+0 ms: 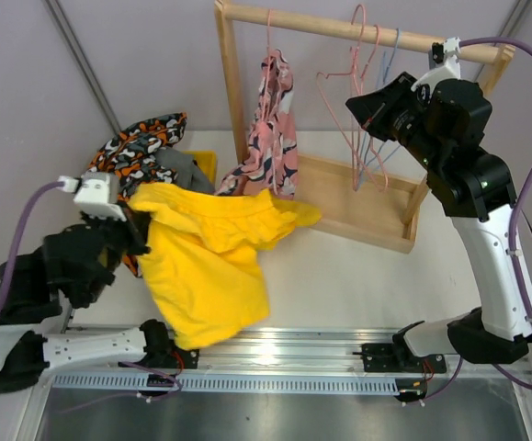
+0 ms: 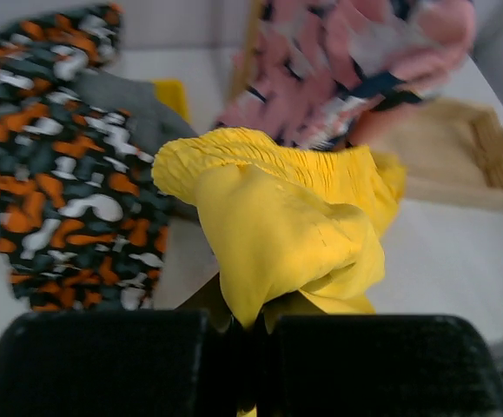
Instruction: Remove the shorts from the hanger
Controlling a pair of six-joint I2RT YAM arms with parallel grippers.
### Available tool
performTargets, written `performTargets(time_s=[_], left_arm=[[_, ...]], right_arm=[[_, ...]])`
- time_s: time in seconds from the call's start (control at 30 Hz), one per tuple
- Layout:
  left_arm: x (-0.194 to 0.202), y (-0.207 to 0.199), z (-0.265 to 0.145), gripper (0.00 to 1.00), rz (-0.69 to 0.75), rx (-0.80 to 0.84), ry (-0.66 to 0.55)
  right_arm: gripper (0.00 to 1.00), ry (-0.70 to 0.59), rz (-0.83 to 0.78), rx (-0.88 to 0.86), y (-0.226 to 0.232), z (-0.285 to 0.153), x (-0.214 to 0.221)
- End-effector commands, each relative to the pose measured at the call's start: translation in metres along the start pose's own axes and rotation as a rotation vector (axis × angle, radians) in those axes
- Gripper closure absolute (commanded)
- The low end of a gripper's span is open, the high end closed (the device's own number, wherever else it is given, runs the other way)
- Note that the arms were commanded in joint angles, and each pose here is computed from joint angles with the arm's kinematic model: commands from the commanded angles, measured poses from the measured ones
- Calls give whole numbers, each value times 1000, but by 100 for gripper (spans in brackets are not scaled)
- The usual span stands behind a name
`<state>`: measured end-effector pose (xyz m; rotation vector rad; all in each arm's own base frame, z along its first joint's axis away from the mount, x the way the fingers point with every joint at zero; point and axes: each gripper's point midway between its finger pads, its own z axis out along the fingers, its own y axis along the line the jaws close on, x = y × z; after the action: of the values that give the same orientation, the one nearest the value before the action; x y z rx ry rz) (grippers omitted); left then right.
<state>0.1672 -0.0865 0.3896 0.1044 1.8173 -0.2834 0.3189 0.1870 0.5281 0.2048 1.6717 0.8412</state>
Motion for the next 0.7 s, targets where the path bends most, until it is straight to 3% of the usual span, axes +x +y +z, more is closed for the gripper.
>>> performTargets(time_s=[0.0, 0.07, 0.13, 0.37, 0.4, 0.47, 0.53, 0.67], left_arm=[[-41, 14, 12, 100, 165, -92, -92], [-55, 35, 17, 100, 151, -199, -114], [-81, 35, 17, 100, 127, -178, -189], [-159, 86, 33, 100, 113, -392, -298], [-185, 89, 22, 100, 83, -398, -363], [-189, 114, 56, 100, 86, -434, -311], [-216, 140, 51, 100, 11, -483, -361], [-231, 164, 95, 100, -74, -375, -354]], right_arm=[[100, -50, -6, -58, 10, 5, -19], [100, -58, -3, -48, 6, 10, -22], [100, -42, -1, -65, 7, 15, -20], [100, -27, -4, -57, 0, 37, -23], [100, -23, -4, -57, 0, 40, -23], [100, -16, -2, -56, -2, 47, -23], [100, -9, -2, -52, -5, 54, -21], [100, 19, -5, -34, -16, 62, -11]])
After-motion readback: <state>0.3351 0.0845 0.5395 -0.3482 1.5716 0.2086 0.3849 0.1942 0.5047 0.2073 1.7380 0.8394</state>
